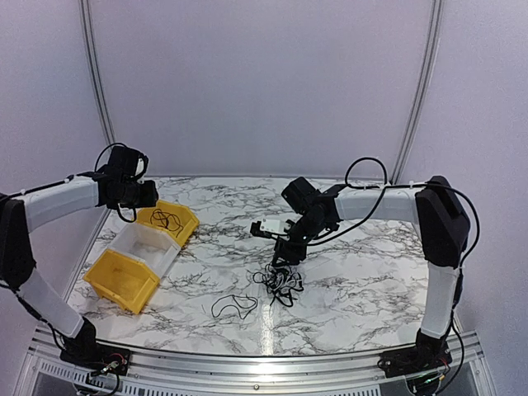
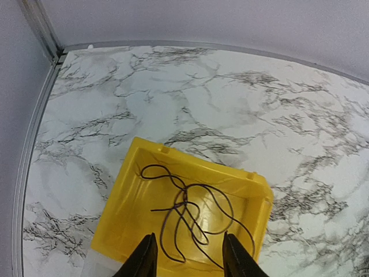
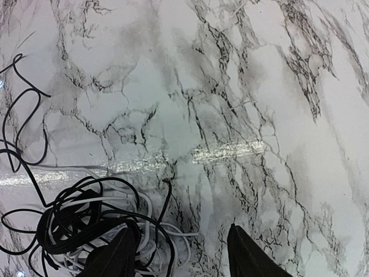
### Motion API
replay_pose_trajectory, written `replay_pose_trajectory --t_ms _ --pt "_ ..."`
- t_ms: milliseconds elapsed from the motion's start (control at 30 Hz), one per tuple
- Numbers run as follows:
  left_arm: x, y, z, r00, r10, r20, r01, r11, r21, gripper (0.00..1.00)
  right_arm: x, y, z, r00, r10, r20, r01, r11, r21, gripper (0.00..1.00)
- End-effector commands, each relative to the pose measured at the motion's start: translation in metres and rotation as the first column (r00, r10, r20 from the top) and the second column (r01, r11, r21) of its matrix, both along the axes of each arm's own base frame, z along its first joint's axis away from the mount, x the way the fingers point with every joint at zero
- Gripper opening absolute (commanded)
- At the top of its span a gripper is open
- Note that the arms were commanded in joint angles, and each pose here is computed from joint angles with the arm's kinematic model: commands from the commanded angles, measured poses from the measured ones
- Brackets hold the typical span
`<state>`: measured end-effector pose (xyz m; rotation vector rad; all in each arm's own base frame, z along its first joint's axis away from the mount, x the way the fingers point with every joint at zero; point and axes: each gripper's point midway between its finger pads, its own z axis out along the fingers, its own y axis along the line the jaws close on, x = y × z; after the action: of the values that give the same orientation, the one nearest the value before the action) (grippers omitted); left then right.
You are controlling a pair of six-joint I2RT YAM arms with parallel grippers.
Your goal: Untangle the cables
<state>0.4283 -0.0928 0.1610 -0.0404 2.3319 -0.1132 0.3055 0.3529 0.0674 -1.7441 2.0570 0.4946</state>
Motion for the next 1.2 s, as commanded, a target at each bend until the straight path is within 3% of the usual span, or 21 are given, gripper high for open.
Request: replay_pose_trajectory --t_ms 0,133,300,500,633,867,1000,1167 --pt "-0.045 -0.077 0.061 0.955 -0.254 0.151 0.253 0.967 0.024 0.42 -0.002 0.004 0.020 0.999 0.018 0.028 -0.019 0.999 0.032 0.55" --pt "-0.093 -0.133 0.082 0.883 -0.416 0.216 0.418 0.908 0.039 0.45 0.002 0.002 0.038 0.999 0.009 0.035 -0.012 0.997 0.075 0.53" --pt "-0.160 -0.193 0.062 0.771 -0.596 0.226 0.611 0.791 0.000 0.46 0.010 -0.010 0.066 0.999 -0.009 0.046 0.002 0.990 0.139 0.50" --pt "-0.216 -0.229 0.014 0.694 -0.707 0.134 0.714 0.700 -0.002 0.46 0.003 -0.036 0.096 0.997 -0.016 0.078 0.000 0.979 0.203 0.44" --pt "-0.250 -0.240 -0.021 0.641 -0.766 0.050 0.767 0.642 -0.005 0.46 -0.021 -0.052 0.102 0.986 0.016 0.163 -0.051 0.976 0.213 0.52" --pt "-0.266 -0.235 -0.064 0.652 -0.756 -0.062 0.757 0.653 -0.003 0.47 -0.089 -0.051 0.067 0.979 0.188 0.077 -0.199 0.960 0.195 0.60" --pt "-0.272 -0.234 -0.074 0.659 -0.748 -0.078 0.749 0.662 -0.021 0.46 -0.093 -0.037 0.039 0.973 0.212 0.093 -0.220 0.971 0.090 0.61" --pt "-0.293 -0.241 -0.070 0.606 -0.795 -0.037 0.792 0.607 -0.064 0.46 -0.087 -0.012 0.037 0.964 0.240 0.115 -0.246 0.968 0.041 0.60"
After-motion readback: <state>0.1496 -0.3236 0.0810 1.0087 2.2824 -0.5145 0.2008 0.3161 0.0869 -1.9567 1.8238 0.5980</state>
